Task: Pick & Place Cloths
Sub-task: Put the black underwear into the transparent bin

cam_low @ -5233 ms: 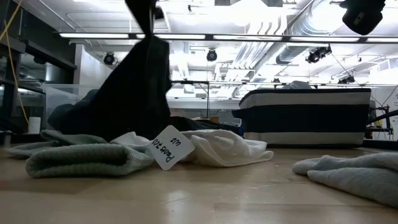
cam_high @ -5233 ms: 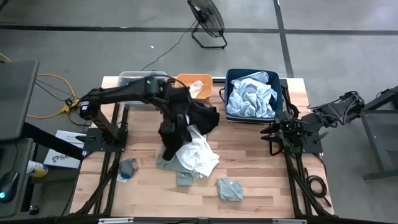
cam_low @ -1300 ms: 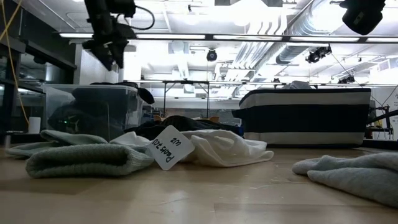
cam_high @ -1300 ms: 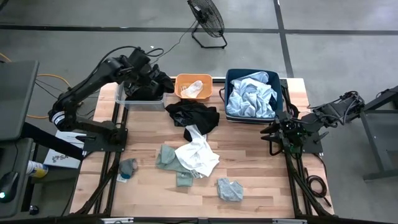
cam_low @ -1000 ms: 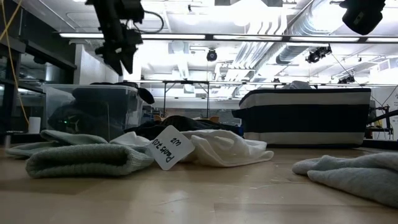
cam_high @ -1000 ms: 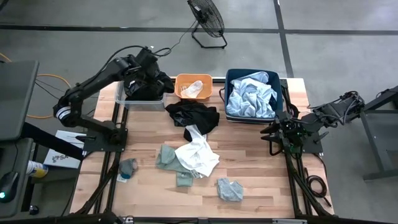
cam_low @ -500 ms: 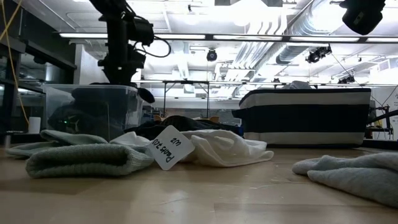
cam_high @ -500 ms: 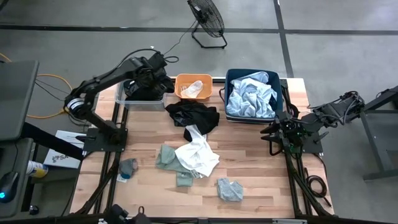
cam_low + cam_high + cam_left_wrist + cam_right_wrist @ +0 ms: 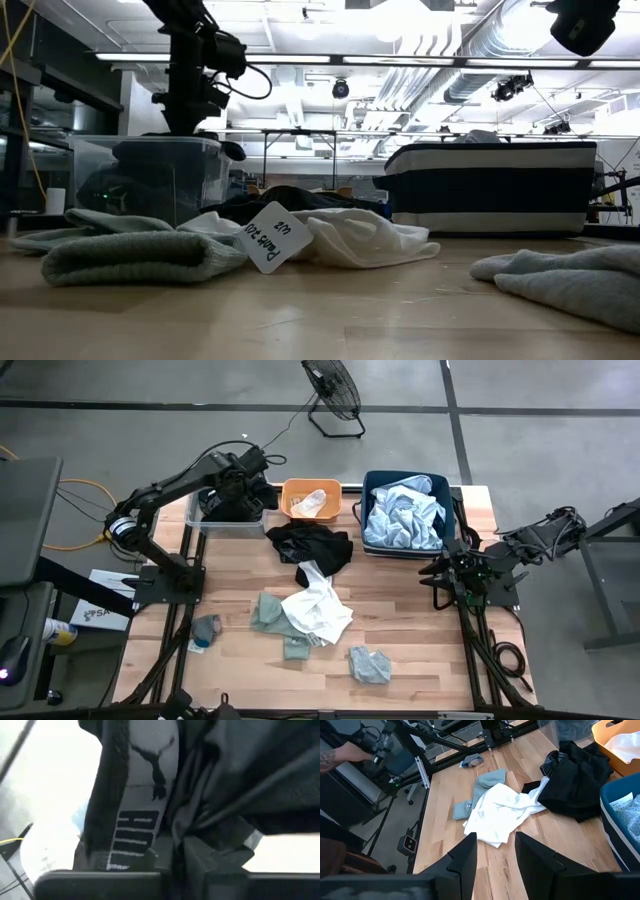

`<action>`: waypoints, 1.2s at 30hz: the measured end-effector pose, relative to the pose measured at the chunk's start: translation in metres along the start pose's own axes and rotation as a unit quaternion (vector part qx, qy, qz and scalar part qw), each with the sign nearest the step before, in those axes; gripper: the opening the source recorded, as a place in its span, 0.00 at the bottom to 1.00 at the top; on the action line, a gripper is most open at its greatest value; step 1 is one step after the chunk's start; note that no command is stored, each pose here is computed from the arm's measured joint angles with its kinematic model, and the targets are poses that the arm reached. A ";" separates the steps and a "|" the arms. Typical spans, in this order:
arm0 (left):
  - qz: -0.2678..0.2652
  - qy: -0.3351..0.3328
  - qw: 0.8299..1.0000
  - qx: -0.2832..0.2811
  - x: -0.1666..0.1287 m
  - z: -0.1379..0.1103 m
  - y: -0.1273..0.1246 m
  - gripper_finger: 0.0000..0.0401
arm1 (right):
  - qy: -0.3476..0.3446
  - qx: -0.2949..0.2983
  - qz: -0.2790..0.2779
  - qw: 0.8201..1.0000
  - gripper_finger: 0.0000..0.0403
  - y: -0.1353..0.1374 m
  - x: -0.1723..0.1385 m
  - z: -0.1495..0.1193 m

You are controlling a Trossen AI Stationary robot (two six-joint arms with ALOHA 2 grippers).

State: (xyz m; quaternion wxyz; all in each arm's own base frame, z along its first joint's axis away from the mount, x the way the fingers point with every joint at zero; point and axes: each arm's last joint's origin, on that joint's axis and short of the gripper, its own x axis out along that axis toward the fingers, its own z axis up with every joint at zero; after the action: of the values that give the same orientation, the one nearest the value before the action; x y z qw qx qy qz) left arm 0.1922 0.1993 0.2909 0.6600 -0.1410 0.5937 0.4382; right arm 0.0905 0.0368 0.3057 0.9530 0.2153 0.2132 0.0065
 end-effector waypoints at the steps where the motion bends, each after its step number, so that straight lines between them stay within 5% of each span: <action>1: -0.004 0.006 1.000 0.003 0.000 -0.001 0.000 0.04 | 0.000 0.000 0.000 1.000 0.31 0.000 0.000 0.000; 10: 0.025 0.067 0.997 0.013 -0.017 -0.027 0.009 0.01 | 0.000 0.000 0.000 1.000 0.31 0.000 0.000 0.000; 21: 0.062 0.083 0.992 -0.066 -0.045 -0.059 0.023 0.00 | 0.000 0.000 0.000 1.000 0.31 0.000 0.000 0.000; 36: -0.019 0.063 0.992 -0.107 0.017 -0.063 -0.005 0.00 | 0.000 0.000 0.000 1.000 0.31 0.000 0.000 0.000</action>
State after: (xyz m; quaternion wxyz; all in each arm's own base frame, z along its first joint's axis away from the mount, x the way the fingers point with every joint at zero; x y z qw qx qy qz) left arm 0.1529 0.1594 0.2577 0.6108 -0.2495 0.5811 0.4764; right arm 0.0906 0.0368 0.3057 0.9529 0.2153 0.2133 0.0064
